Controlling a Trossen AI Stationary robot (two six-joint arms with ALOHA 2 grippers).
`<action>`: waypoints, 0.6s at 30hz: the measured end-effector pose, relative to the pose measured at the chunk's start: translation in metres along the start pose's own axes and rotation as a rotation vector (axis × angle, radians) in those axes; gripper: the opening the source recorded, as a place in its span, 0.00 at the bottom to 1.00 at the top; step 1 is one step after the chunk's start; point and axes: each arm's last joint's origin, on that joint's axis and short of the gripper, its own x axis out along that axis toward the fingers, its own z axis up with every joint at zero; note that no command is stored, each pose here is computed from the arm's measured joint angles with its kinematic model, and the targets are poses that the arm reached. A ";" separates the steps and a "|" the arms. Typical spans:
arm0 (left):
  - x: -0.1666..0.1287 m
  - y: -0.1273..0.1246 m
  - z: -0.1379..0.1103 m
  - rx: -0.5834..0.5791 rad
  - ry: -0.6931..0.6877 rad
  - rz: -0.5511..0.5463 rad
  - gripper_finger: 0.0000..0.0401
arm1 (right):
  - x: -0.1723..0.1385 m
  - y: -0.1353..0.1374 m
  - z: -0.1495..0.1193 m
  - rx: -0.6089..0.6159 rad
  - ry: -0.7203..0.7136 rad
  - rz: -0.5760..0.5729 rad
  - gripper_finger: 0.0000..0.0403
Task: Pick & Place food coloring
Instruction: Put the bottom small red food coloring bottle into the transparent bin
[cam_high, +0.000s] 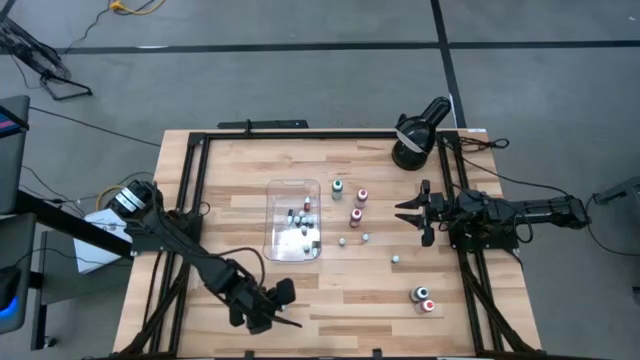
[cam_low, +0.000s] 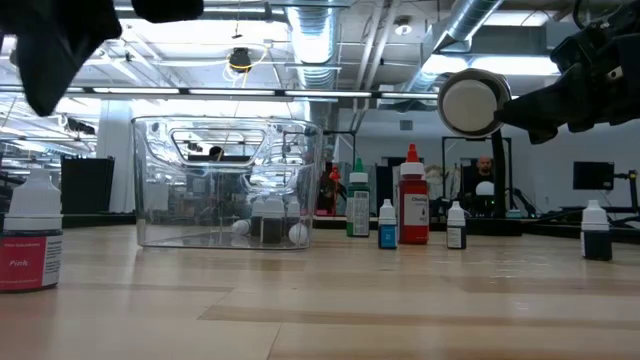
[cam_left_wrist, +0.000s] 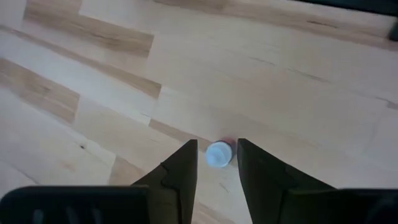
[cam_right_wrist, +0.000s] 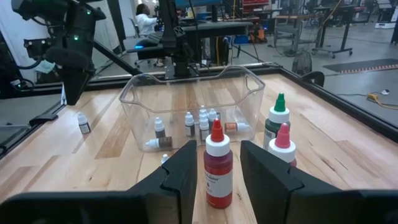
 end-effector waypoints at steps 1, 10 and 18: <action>0.000 0.001 0.000 0.003 0.000 0.001 0.26 | 0.000 0.000 0.000 0.000 -0.001 0.000 0.28; 0.009 0.010 -0.006 0.002 -0.006 0.011 0.26 | 0.000 0.000 0.000 0.000 -0.002 0.000 0.28; 0.018 0.010 -0.008 -0.070 0.008 -0.082 0.26 | 0.000 0.000 0.000 0.000 -0.002 0.000 0.28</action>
